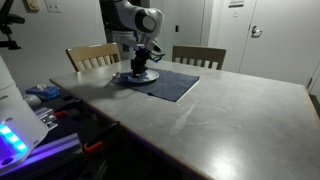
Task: Wipe the white plate with the blue towel
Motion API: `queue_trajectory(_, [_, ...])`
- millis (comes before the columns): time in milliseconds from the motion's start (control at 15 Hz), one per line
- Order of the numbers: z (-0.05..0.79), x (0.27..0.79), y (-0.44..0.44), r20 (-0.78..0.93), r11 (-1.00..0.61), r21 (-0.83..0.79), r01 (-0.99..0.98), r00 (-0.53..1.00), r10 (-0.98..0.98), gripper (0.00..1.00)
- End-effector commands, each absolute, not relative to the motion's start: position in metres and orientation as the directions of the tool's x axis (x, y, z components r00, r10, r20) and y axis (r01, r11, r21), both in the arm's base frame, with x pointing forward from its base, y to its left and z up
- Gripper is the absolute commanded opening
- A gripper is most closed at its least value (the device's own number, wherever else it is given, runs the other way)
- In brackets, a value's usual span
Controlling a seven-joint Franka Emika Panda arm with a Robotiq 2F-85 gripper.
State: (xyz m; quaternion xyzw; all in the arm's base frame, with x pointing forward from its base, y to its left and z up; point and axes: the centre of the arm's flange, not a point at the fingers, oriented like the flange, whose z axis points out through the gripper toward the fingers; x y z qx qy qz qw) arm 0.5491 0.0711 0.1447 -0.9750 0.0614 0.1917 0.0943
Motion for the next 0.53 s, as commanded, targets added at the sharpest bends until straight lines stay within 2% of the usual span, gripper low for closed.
queue_trajectory(0, [0.124, 0.56, 0.06, -0.364, -0.96, -0.154, -0.233, 0.917, -0.164, 0.02])
queue_trajectory(467, [0.136, 0.588, 0.058, -0.221, -0.957, -0.147, -0.248, 0.952, -0.213, 0.02])
